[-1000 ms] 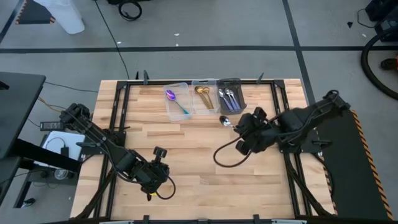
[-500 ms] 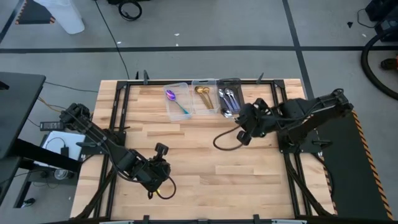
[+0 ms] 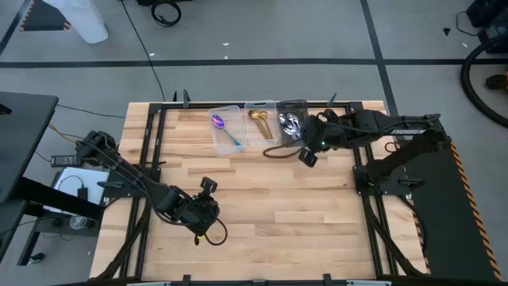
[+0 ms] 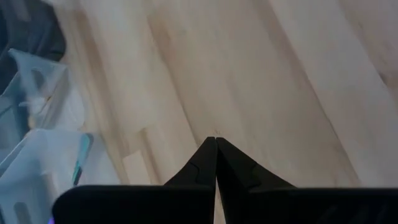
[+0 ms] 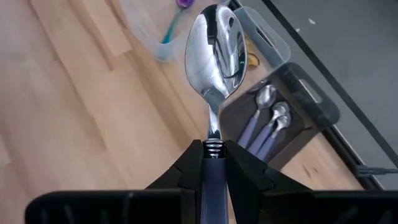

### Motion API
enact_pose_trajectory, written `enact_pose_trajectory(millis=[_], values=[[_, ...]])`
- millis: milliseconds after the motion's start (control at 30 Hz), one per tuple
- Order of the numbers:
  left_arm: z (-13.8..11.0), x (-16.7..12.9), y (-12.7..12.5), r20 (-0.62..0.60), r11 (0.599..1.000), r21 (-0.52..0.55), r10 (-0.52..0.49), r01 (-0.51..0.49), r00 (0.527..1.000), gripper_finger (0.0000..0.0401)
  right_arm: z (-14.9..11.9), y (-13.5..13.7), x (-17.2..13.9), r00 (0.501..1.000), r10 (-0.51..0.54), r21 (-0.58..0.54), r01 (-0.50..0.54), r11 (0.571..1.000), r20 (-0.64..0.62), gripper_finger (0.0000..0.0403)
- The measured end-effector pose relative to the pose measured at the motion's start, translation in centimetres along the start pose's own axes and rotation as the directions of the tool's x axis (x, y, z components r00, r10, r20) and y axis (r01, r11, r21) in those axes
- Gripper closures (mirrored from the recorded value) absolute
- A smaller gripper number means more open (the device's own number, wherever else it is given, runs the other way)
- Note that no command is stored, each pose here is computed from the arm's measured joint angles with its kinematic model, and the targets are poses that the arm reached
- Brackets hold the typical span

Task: Sort silverware by color (type)
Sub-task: Put the violet spoon into the black bin

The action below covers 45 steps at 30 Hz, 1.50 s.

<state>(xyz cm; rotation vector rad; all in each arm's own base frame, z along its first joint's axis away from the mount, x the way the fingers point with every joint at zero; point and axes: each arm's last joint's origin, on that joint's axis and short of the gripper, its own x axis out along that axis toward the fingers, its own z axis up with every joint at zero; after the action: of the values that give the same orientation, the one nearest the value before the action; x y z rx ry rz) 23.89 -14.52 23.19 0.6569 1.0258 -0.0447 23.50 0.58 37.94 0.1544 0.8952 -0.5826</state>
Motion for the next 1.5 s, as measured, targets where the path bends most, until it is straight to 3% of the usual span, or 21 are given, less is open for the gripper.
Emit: enact_pose_trajectory(millis=[233, 533, 1200, 1500], values=[[-1.3, 0.1, 0.6, 0.104, 0.997, -0.034, -0.06, 0.064, 0.993, 0.039, 0.7, -1.7, 1.0, 0.999, -0.028, 0.014, 0.028, 1.0, -0.021, 0.0343], [-3.8, -1.1, 1.5, 0.302, 0.993, -0.09, -0.041, 0.071, 0.952, 0.039, 0.4, -3.1, 3.8, 0.996, -0.026, 0.022, 0.028, 0.999, -0.087, 0.0343], [-7.5, 1.0, 2.3, 0.436, 0.974, -0.21, 0.013, 0.087, 0.9, 0.039, 0.0, -8.6, 9.2, 0.992, 0.029, 0.124, -0.014, 0.992, -0.122, 0.0343], [-8.2, 2.4, 2.6, 0.565, 0.965, -0.197, -0.033, 0.174, 0.824, 0.039, -1.2, -11.0, 11.8, 0.993, 0.025, 0.19, -0.003, 0.982, -0.116, 0.0343]])
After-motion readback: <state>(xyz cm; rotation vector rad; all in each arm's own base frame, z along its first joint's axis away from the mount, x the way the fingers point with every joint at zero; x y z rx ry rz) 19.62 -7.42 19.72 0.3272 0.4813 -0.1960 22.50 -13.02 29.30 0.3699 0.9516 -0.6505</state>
